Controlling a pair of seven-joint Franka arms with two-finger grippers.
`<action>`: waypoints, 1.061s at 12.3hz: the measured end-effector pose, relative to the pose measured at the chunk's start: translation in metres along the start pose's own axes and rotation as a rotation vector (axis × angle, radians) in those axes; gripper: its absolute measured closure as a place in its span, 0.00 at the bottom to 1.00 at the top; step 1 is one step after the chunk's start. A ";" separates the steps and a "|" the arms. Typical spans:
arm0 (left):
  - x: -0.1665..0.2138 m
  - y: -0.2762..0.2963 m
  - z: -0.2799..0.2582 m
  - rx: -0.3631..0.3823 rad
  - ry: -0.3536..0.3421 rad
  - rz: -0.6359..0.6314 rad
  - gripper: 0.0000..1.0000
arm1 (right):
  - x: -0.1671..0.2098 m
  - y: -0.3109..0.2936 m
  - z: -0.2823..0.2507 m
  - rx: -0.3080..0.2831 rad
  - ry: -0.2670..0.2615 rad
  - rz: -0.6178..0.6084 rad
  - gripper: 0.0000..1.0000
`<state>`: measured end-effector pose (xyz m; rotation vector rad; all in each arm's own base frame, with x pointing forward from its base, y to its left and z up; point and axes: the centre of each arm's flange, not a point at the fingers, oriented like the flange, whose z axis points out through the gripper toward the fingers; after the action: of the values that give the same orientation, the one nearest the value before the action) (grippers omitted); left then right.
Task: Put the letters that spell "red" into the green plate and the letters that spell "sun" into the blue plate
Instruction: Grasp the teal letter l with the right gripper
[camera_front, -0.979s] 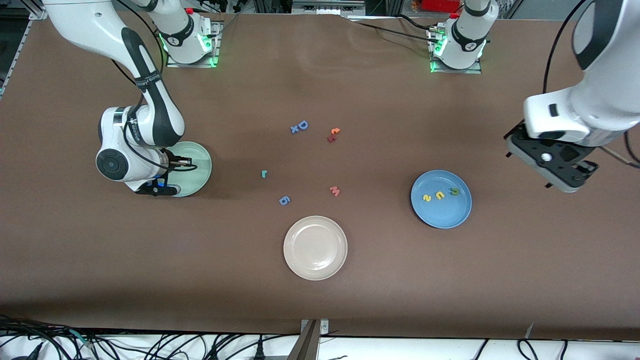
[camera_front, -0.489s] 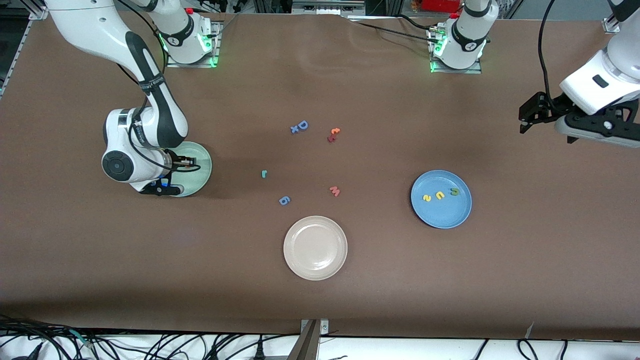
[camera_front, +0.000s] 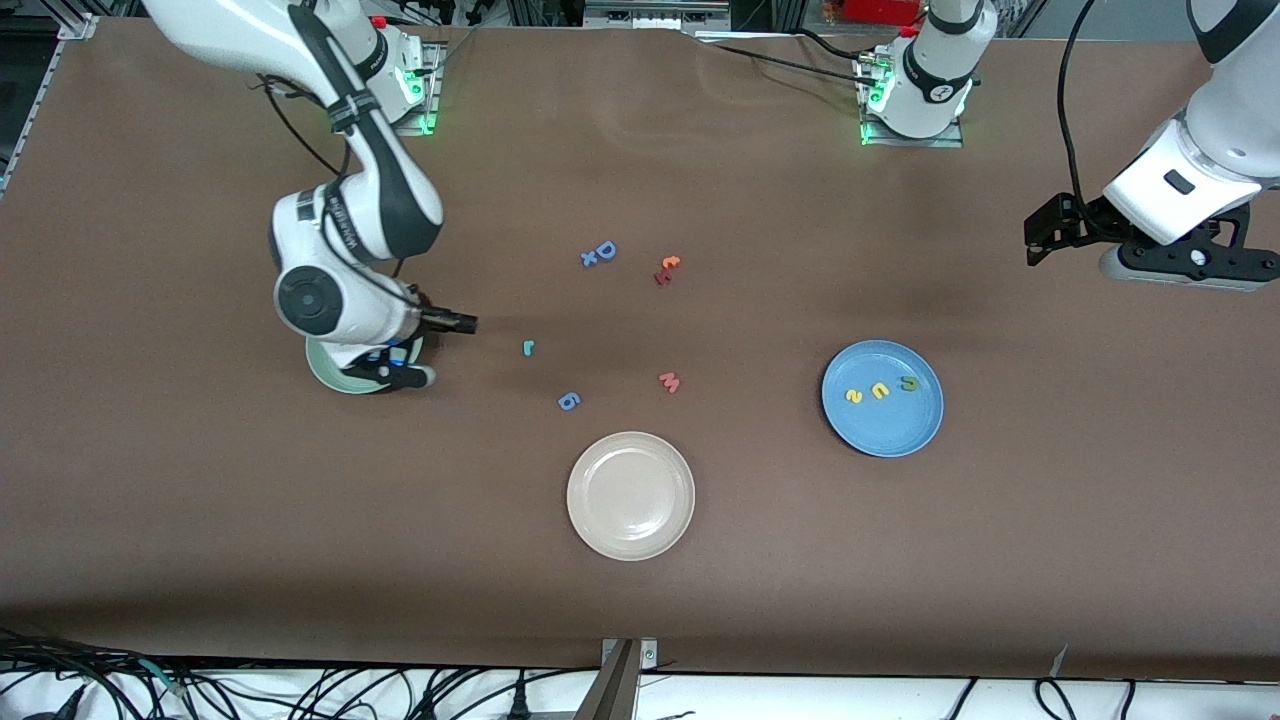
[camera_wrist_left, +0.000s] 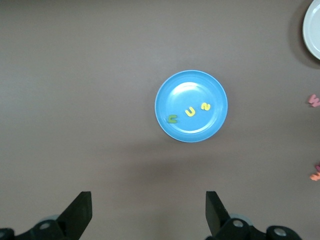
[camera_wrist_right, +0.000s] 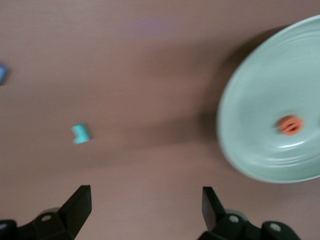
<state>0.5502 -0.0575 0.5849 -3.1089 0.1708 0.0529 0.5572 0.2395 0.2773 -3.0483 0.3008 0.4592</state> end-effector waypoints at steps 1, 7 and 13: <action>-0.001 0.001 -0.001 -0.013 -0.002 -0.006 0.00 | -0.003 -0.016 0.001 0.026 0.015 0.005 0.02; -0.003 -0.012 -0.002 -0.019 -0.011 -0.048 0.00 | -0.009 -0.085 0.085 0.081 0.109 -0.015 0.08; -0.006 -0.011 -0.004 -0.019 -0.029 -0.069 0.00 | 0.000 -0.075 0.090 0.021 0.144 -0.056 0.24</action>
<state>0.5456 -0.0460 0.5890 -3.1276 0.0626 0.0984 0.5462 0.3192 0.1926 -3.0654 0.2230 0.2318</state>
